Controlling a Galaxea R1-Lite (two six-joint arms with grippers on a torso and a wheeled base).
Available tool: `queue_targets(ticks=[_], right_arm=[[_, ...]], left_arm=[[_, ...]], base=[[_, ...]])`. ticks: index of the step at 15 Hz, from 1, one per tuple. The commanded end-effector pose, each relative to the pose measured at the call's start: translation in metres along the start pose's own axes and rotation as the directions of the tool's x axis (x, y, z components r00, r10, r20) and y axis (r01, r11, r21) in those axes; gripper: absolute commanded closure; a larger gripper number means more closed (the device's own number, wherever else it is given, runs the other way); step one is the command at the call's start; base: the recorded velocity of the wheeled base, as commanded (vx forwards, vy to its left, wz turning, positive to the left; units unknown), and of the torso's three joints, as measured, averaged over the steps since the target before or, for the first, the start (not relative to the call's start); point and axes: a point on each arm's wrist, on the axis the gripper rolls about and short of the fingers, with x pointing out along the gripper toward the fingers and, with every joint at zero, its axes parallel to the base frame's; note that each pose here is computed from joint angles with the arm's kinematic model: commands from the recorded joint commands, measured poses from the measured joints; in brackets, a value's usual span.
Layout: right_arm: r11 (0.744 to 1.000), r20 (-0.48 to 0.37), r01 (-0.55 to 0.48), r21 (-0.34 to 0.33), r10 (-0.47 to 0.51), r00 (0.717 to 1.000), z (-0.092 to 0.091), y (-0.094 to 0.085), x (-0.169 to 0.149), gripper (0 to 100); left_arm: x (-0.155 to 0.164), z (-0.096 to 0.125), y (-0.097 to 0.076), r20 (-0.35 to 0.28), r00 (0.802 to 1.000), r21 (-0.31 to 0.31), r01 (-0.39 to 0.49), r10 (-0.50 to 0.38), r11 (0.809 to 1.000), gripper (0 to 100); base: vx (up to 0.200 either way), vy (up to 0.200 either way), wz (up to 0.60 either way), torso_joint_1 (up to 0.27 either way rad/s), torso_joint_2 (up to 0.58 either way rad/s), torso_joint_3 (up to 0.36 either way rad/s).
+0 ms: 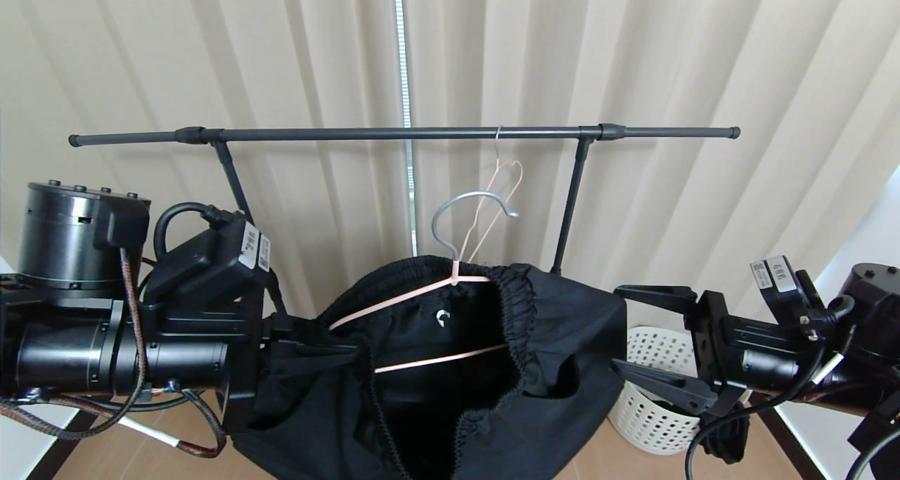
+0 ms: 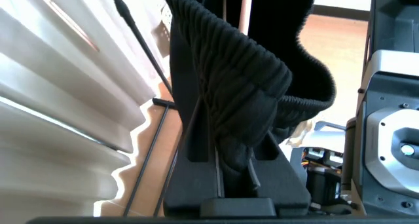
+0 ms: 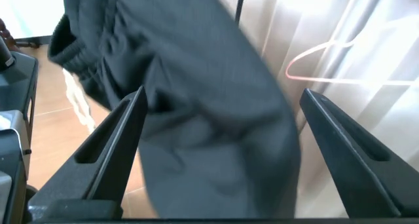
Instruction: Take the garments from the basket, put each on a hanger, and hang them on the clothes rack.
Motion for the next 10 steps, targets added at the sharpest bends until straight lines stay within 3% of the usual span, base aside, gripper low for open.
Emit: queue_targets(ticks=[1,10], right_arm=[[1.0,-0.025,0.003,0.031,-0.002,1.0,-0.012,-0.005,0.003,0],[0.995,-0.062,0.053,0.08,-0.048,0.997,-0.05,-0.035,0.009,0]], left_arm=[[-0.008,0.003,-0.004,0.015,1.0,0.005,-0.021,0.021,1.0,100],[-0.018,0.004,-0.011,0.027,0.999,-0.013,-0.039,0.04,0.999,100]], base=[[0.0,0.0,0.0,0.0,0.0,0.0],[0.0,0.0,0.0,0.0,0.0,0.0]])
